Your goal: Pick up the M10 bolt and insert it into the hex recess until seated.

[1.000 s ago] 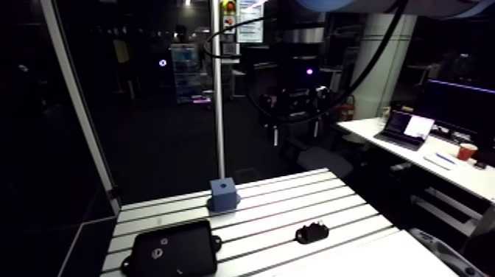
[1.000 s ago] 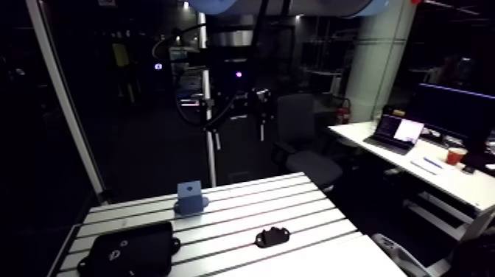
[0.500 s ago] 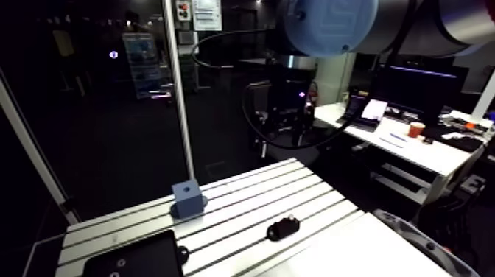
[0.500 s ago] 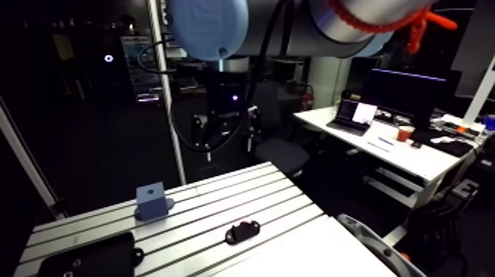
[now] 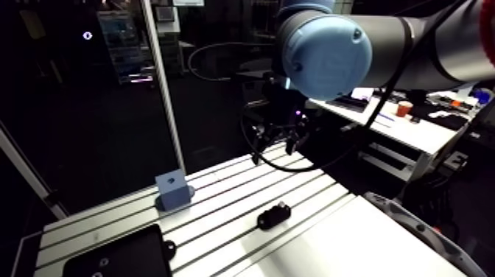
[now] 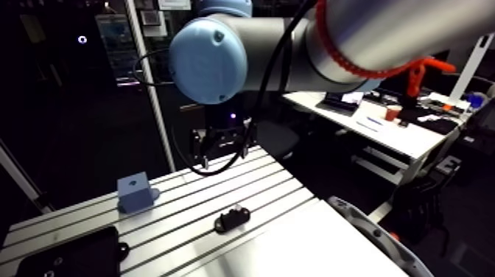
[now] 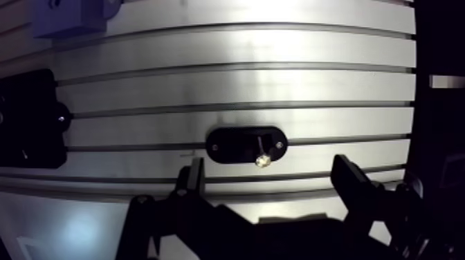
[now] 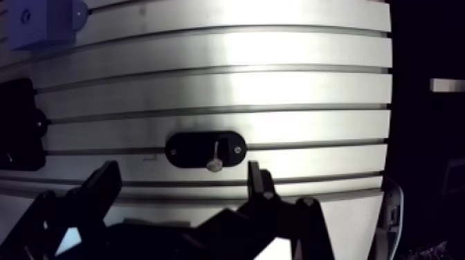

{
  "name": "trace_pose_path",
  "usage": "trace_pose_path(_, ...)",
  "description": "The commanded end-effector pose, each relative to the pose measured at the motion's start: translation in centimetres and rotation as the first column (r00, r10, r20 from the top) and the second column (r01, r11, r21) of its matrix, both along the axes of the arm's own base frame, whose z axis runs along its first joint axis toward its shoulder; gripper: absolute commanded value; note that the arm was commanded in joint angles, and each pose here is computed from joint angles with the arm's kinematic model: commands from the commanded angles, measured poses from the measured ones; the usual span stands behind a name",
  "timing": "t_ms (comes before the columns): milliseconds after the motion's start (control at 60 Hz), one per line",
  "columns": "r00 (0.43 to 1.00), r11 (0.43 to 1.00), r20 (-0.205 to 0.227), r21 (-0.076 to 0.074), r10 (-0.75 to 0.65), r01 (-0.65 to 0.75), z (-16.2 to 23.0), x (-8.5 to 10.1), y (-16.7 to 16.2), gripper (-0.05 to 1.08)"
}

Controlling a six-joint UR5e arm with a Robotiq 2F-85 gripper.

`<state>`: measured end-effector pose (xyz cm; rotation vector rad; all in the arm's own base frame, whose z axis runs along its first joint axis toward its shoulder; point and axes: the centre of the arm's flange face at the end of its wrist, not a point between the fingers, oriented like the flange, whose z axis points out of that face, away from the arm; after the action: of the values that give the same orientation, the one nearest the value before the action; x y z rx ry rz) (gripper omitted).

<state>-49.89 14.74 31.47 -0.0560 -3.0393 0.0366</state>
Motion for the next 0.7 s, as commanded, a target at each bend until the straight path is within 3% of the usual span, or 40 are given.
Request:
trace_pose_path(17,1.0,1.0,0.005,0.004,-0.002,0.002,-1.6,0.0,0.1,0.01)
trace_pose_path(100,1.0,1.0,0.011,0.006,-0.005,0.004,-2.5,-0.1,0.2,0.01)
trace_pose_path(133,1.0,1.0,0.013,0.019,-0.007,0.007,-3.1,-0.1,0.3,0.01)
trace_pose_path(183,1.0,1.0,0.014,0.026,-0.009,0.009,-3.4,0.0,0.3,0.01)
trace_pose_path(267,1.0,0.998,0.008,0.054,-0.012,0.011,-4.1,0.2,0.3,0.01)
trace_pose_path(333,1.0,0.998,0.013,0.062,-0.014,0.013,-4.7,0.3,0.4,0.02)
trace_pose_path(700,0.999,0.999,0.044,0.039,-0.01,0.009,-6.9,0.1,0.4,0.26)
